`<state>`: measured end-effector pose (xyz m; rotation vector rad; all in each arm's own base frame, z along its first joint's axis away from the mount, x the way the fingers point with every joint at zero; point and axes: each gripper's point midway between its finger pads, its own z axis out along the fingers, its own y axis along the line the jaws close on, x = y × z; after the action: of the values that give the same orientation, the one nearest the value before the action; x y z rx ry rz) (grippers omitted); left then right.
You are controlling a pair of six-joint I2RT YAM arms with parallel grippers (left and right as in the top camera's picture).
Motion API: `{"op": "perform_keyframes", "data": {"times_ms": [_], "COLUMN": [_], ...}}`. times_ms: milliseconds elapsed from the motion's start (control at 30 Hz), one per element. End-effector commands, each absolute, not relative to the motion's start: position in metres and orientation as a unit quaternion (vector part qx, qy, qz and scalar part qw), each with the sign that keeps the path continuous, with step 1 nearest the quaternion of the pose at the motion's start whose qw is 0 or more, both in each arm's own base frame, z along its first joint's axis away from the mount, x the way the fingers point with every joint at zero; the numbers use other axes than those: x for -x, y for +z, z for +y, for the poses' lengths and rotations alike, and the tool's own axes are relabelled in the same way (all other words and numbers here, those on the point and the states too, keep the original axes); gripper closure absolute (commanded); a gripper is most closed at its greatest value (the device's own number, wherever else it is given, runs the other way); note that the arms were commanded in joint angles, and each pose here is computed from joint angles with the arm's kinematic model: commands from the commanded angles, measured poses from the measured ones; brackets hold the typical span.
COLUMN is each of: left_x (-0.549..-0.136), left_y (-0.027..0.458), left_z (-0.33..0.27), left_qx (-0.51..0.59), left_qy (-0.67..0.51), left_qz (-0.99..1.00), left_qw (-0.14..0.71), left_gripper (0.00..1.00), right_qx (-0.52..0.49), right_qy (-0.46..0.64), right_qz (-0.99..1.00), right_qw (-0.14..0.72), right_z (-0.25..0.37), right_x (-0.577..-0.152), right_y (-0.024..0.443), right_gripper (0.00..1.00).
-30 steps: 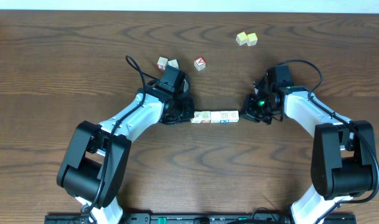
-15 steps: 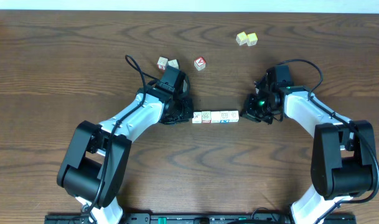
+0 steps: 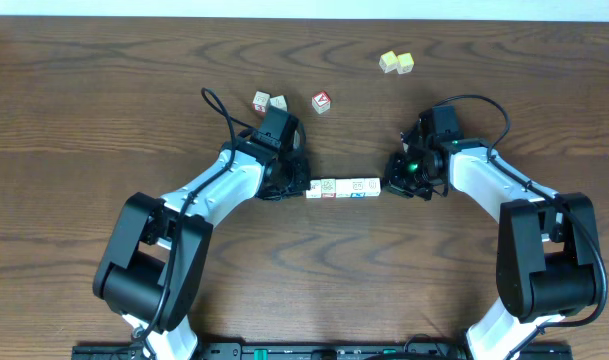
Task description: Lift 5 blocks
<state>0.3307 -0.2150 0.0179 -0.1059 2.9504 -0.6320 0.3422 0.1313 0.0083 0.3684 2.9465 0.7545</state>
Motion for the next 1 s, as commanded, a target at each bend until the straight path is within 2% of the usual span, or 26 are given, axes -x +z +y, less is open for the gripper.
{"op": "perform_keyframes", "data": {"times_ms": [0, 533, 967], "left_x": [-0.325, -0.328, -0.324], "left_y": [0.002, 0.004, 0.008], "left_z": [-0.211, -0.223, -0.23], "left_qx": [0.034, 0.027, 0.024], "left_qy": [-0.194, -0.224, -0.248], "left_qz": [0.979, 0.973, 0.968], "left_qw": [0.044, 0.045, 0.032], "left_gripper": [0.93, 0.93, 0.93], "right_qx": [-0.109, -0.107, -0.096], "right_qy": [0.244, 0.246, 0.296], "right_qz": [0.963, 0.962, 0.95], "right_qw": [0.034, 0.043, 0.034], "right_z": [0.135, 0.135, 0.151], "right_x": [-0.338, -0.343, -0.341], "right_y": [0.003, 0.004, 0.014], "right_gripper": [0.99, 0.99, 0.99]}}
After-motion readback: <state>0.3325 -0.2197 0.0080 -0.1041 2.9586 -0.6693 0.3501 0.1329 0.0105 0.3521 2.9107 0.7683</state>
